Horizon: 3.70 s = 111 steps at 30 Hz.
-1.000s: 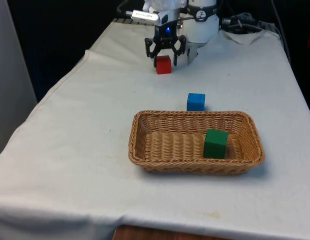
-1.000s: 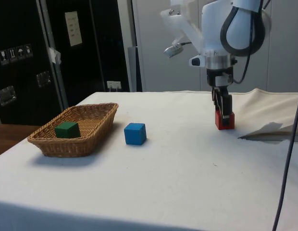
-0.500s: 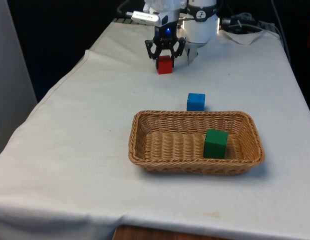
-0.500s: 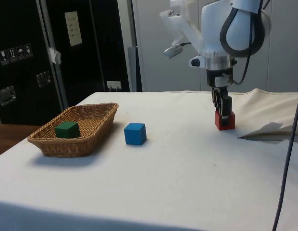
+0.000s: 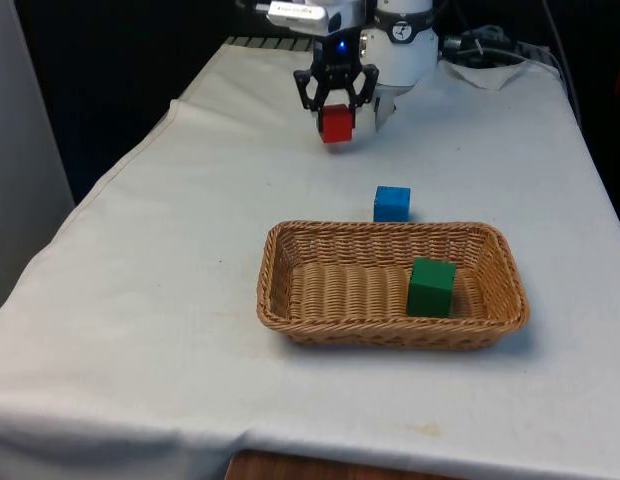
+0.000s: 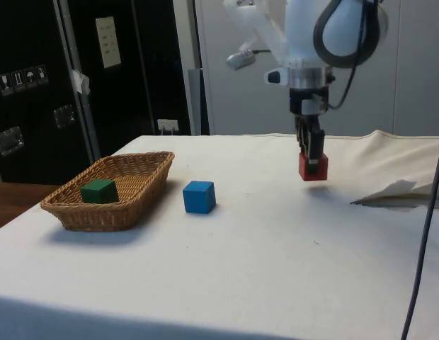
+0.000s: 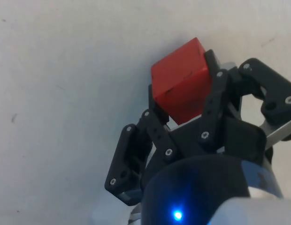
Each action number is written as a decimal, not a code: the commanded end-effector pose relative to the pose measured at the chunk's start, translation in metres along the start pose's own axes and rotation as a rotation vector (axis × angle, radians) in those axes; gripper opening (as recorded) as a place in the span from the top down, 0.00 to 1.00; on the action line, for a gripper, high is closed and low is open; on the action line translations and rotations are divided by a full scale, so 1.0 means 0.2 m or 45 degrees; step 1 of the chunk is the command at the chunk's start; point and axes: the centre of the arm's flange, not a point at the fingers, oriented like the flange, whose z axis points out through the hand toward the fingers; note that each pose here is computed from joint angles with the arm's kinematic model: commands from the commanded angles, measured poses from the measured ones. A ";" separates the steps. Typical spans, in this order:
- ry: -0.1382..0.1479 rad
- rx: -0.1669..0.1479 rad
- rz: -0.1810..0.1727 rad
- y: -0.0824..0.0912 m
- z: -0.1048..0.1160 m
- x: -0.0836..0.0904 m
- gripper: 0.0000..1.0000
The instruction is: Pick up exactly two blocks and place them into the basket.
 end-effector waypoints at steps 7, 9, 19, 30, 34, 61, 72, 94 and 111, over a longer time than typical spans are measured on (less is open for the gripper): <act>0.005 -0.003 -0.005 0.04 -0.10 0.12 0.98; 0.009 -0.004 -0.007 0.04 -0.11 0.13 0.98; 0.022 -0.017 -0.014 0.10 -0.22 0.27 0.98; 0.031 -0.033 -0.021 0.16 -0.37 0.44 0.98; 0.033 -0.037 -0.022 0.17 -0.40 0.49 0.98; 0.054 -0.082 -0.047 0.30 -0.52 0.94 0.98; 0.068 -0.098 -0.059 0.36 -0.53 1.11 0.98; 0.150 -0.127 -0.076 0.43 -0.53 1.45 0.98; 0.198 -0.106 -0.065 0.45 -0.39 1.67 0.98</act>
